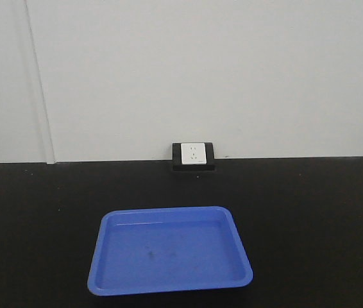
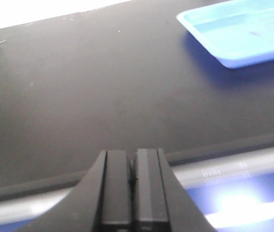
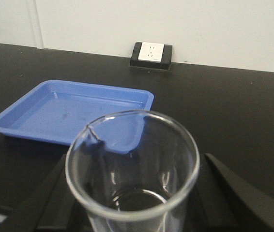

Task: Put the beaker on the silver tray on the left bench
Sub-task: 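Drive the base away from the blue tray holding the beaker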

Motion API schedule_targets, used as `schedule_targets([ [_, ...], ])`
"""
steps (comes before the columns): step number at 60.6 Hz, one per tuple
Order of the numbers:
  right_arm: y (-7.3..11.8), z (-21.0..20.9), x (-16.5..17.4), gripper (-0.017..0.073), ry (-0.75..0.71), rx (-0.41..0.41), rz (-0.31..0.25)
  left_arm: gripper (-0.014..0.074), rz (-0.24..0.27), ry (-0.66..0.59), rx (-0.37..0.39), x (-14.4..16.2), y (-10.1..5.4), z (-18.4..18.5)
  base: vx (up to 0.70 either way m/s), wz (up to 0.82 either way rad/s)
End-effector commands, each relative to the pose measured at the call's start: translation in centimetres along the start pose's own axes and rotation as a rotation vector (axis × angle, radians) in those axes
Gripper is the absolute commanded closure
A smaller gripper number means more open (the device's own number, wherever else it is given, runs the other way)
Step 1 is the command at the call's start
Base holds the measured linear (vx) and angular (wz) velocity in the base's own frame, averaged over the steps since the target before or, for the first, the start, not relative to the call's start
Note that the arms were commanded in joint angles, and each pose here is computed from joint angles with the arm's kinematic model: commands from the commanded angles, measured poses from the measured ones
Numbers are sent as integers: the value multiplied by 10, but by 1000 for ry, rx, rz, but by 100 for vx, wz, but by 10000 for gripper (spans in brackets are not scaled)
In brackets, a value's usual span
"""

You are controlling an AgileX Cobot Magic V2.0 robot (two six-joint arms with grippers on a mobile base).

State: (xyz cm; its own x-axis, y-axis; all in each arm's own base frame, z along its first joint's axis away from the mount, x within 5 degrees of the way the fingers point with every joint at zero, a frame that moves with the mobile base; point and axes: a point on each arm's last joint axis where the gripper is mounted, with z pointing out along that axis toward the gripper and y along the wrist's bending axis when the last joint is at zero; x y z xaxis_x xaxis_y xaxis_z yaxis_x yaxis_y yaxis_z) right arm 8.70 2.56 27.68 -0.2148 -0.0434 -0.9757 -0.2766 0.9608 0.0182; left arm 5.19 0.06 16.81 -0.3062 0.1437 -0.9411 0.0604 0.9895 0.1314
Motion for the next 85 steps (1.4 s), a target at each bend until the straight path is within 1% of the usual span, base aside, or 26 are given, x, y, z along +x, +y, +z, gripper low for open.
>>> schedule_targets([
  [1, 2, -3, -17, 571, -97, -21, -15, 592, -2, -71, 4, -2, -1, 2, -26, -4],
  [30, 2, -3, -17, 571, -97, -21, -15, 592, -2, -71, 4, -2, -1, 2, -31, 11],
  [85, 2, -3, -17, 571, -97, -21, -15, 592, -2, -71, 4, -2, -1, 2, -35, 30],
])
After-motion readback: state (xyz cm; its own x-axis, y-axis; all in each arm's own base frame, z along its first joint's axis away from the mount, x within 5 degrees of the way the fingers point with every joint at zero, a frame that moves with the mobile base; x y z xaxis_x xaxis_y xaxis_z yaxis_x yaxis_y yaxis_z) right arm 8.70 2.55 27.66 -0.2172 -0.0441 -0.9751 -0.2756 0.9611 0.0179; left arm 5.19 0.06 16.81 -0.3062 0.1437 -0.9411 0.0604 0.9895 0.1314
